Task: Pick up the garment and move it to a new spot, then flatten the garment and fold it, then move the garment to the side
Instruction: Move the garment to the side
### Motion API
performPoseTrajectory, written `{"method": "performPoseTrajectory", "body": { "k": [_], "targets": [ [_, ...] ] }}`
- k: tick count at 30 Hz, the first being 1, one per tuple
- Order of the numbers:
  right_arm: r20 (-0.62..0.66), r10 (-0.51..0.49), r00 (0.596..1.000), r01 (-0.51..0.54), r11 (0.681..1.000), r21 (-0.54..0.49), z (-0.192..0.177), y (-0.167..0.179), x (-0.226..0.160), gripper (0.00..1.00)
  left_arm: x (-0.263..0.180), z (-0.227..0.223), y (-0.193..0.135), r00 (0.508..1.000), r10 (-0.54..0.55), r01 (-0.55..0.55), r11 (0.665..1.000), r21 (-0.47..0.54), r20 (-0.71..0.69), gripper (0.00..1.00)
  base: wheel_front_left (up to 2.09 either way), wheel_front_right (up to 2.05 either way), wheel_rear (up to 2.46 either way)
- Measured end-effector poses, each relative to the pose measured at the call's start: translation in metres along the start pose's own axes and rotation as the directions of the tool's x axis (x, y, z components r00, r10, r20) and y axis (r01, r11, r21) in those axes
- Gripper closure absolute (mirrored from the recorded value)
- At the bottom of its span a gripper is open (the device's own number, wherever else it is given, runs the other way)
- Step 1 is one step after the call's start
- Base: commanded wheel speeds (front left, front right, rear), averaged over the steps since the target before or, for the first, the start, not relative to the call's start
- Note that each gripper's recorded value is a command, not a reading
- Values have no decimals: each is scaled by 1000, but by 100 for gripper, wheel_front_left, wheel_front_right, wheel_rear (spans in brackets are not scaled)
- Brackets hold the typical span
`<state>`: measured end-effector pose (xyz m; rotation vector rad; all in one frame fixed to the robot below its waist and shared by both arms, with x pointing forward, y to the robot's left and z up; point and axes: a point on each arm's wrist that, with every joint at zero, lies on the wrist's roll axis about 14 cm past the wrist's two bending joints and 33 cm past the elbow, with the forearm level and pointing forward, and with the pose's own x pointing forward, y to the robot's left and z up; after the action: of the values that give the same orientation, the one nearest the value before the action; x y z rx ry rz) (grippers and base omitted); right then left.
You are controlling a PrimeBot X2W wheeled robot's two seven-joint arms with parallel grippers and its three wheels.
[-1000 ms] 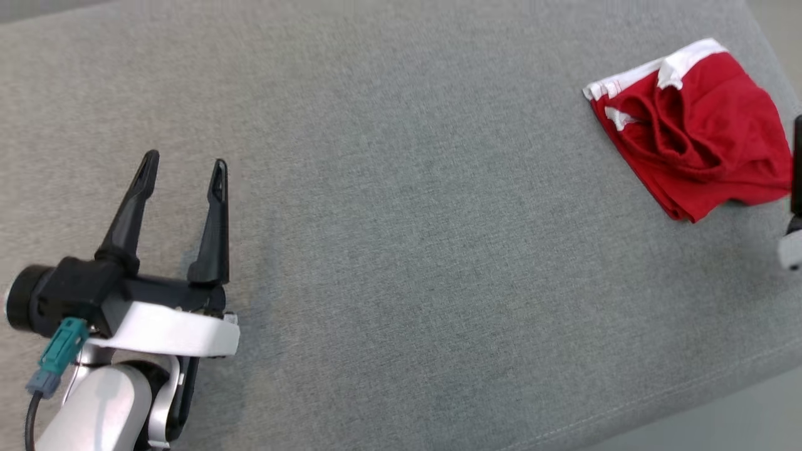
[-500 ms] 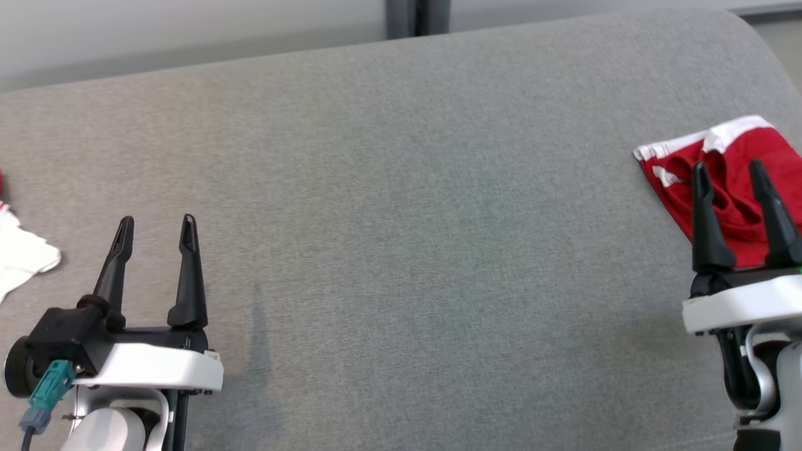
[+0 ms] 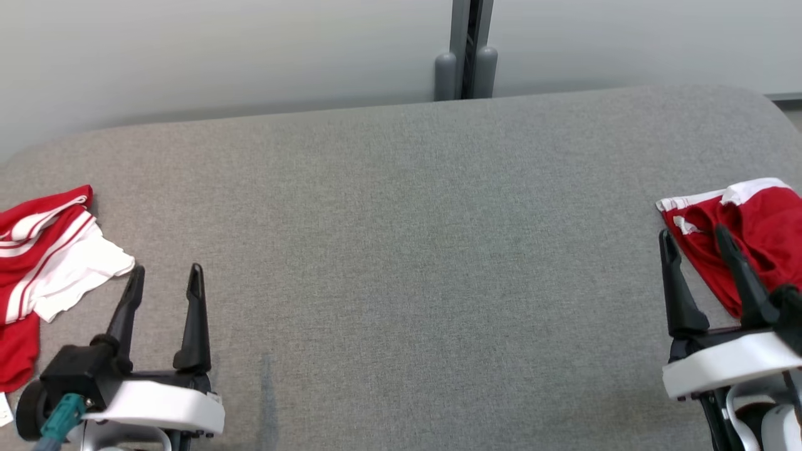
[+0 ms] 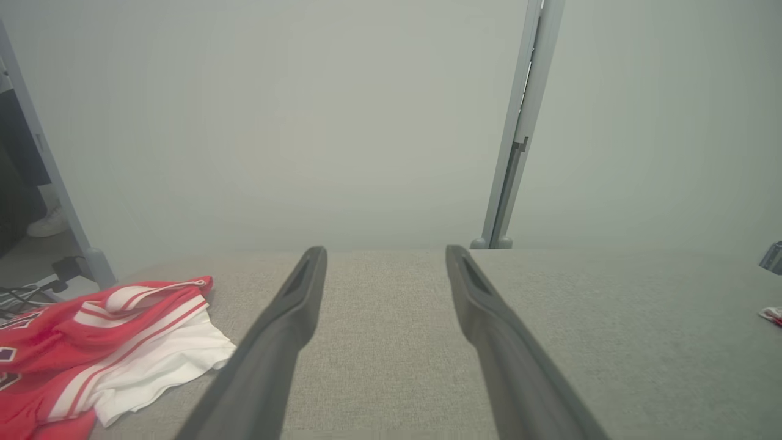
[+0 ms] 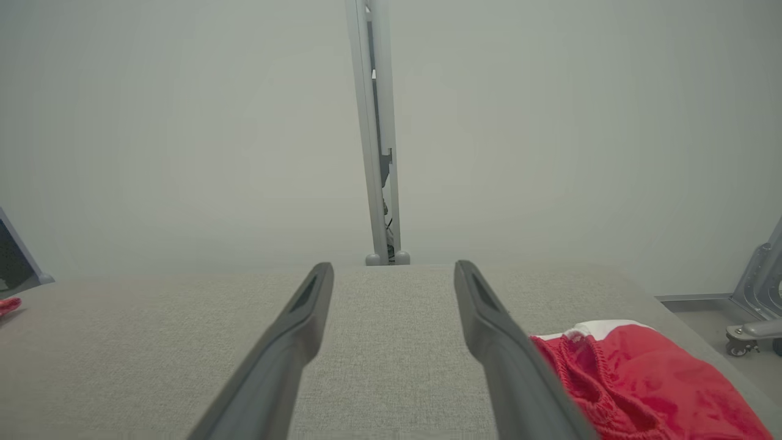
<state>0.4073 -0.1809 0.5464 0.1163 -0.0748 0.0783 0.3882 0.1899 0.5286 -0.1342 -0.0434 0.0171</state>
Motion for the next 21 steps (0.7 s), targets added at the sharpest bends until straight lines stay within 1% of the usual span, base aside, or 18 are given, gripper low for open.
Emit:
{"method": "performPoseTrajectory", "body": {
  "k": [8,13,21],
  "targets": [
    [-10,-4,1000,4,1000,-9,6,2,-27,0,-24,0,-5,1000,-14,15,1000,4,-26,0,0,0,0],
    [-14,-25,1000,24,1000,-19,10,-4,-42,0,-35,-1,-9,999,-27,27,1000,4,-47,0,0,0,0],
    [-17,-35,999,35,999,-19,12,-6,-52,0,-41,-1,-13,998,-37,38,999,5,-60,0,0,0,0]
  ]
}}
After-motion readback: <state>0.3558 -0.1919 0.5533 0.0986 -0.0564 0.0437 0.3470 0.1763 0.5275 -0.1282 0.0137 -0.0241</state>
